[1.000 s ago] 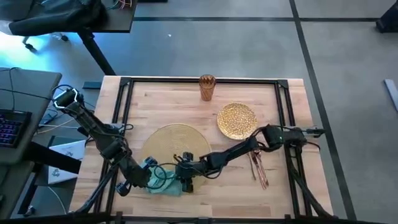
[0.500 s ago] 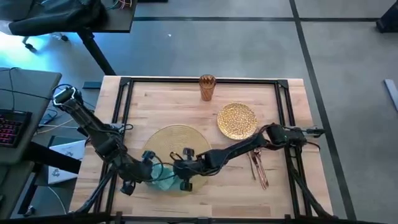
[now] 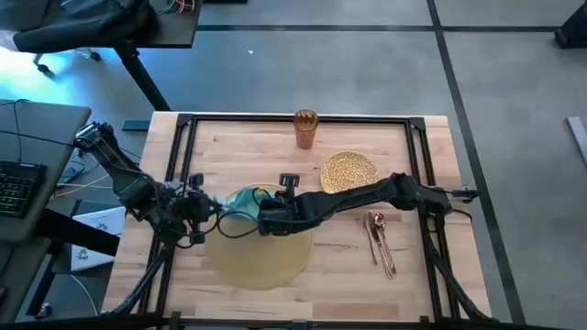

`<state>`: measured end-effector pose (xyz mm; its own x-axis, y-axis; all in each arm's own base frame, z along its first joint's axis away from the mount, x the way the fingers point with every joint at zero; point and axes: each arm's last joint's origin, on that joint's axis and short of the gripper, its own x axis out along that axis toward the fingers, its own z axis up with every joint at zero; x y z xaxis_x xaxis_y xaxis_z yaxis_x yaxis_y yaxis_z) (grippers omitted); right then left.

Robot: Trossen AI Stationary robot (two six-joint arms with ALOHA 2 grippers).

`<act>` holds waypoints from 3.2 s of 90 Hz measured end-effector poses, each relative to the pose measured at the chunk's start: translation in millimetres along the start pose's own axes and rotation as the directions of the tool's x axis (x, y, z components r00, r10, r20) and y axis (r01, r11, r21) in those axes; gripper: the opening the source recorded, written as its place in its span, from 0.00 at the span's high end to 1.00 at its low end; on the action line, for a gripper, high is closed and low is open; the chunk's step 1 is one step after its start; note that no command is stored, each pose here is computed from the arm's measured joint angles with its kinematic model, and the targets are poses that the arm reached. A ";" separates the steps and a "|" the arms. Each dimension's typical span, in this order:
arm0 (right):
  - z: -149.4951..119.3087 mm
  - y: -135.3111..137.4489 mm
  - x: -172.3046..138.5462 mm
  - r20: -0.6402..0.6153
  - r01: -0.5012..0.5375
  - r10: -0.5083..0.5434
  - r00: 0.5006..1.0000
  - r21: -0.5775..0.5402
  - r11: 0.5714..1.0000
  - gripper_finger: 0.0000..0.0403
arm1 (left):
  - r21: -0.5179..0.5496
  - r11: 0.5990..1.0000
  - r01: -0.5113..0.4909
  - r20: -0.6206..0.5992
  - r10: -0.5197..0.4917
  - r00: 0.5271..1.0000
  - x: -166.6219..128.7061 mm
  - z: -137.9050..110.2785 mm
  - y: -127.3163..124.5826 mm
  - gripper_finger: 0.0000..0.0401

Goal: Set table place
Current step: Fold the blue table napkin

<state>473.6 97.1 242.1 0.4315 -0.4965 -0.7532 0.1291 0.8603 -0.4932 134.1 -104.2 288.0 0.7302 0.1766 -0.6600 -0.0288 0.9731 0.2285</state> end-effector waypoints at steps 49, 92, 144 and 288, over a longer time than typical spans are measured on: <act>-47.6 149.5 -1.3 0.293 -0.473 0.451 0.843 0.004 0.881 0.99 | 0.069 0.885 0.460 -0.154 -0.446 0.882 41.7 -69.5 -82.4 1.00; -45.8 159.9 2.1 0.327 -0.574 0.531 0.782 0.042 0.818 0.42 | 0.057 0.858 0.511 -0.172 -0.496 0.851 34.3 -79.1 -98.0 1.00; -42.9 187.9 9.3 0.422 -0.563 0.504 0.754 0.020 0.826 0.44 | -0.024 0.793 0.608 -0.201 -0.600 0.774 25.2 -76.0 -105.5 1.00; 18.8 40.1 30.6 0.219 -0.635 0.598 0.771 0.186 0.750 1.00 | -0.625 0.705 0.336 -0.029 -0.451 0.892 -27.6 -28.3 -59.1 0.79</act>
<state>508.7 118.6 207.5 0.6052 0.1575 -0.7803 -0.0113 0.9818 0.1895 96.3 -162.4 272.4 0.6445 -0.2774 -0.7126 -0.2011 0.8376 -0.5079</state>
